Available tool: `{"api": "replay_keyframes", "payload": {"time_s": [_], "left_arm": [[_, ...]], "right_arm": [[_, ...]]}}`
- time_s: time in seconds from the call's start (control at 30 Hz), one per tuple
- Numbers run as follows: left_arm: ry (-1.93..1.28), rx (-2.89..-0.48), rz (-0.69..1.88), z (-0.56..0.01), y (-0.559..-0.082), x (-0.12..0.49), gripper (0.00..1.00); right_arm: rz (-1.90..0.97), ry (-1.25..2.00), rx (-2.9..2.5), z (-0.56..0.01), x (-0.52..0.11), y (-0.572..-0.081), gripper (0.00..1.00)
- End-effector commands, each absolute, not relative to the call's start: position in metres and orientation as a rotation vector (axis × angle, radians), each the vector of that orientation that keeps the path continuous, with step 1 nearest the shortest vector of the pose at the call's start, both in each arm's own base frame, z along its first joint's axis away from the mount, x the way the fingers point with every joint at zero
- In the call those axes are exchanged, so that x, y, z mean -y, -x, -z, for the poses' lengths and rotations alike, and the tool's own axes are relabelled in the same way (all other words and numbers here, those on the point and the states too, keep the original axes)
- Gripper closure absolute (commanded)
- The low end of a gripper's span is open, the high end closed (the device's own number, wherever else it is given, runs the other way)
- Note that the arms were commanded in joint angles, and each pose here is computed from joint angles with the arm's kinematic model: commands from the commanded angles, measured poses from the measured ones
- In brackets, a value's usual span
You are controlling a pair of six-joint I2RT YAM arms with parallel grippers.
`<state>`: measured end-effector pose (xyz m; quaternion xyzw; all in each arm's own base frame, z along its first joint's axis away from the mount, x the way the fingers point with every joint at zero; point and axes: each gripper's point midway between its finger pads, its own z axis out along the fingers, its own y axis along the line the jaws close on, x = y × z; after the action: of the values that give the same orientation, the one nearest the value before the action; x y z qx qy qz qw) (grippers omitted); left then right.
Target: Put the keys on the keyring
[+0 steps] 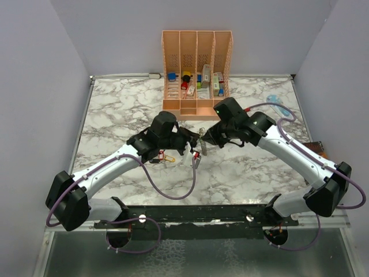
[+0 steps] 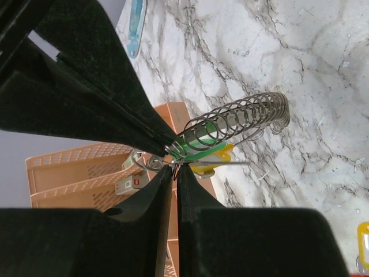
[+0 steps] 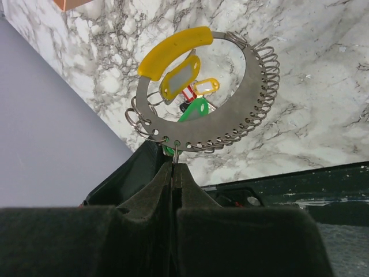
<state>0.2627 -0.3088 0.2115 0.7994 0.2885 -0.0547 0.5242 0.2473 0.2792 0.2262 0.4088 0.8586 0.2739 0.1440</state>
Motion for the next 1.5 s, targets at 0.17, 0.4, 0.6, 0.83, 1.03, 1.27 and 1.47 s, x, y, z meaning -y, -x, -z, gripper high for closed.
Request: {"api": "replay_keyframes", "payload": {"time_s": [0.17, 0.4, 0.6, 0.83, 1.03, 1.27, 1.47], "left_arm": [[-1.852, -0.751, 0.128, -0.229, -0.269, 0.306, 0.42], [-1.845, -0.799, 0.289, -0.234, -0.251, 0.311, 0.39], [-1.802, -0.906, 0.555, -0.253, -0.225, 0.319, 0.39], [-1.667, -1.141, 0.740, -0.252, -0.217, 0.322, 0.39], [-1.587, -1.240, 0.864, -0.247, -0.209, 0.327, 0.42], [-1.537, -1.300, 0.872, -0.232, -0.217, 0.331, 0.44], [-1.525, -1.318, 0.850, -0.221, -0.225, 0.334, 0.44]], "right_arm": [[-0.718, -1.266, -2.487, -0.217, -0.265, -0.232, 0.99], [-0.696, -1.273, -2.462, -0.218, -0.260, -0.235, 0.99], [-0.687, -1.287, -2.447, -0.218, -0.258, -0.236, 0.99], [-0.686, -1.298, -2.414, -0.221, -0.257, -0.241, 0.99], [-0.693, -1.298, -2.403, -0.223, -0.258, -0.244, 0.99], [-0.718, -1.296, -2.395, -0.228, -0.261, -0.246, 0.99], [-0.744, -1.285, -2.403, -0.228, -0.266, -0.247, 0.99]]}}
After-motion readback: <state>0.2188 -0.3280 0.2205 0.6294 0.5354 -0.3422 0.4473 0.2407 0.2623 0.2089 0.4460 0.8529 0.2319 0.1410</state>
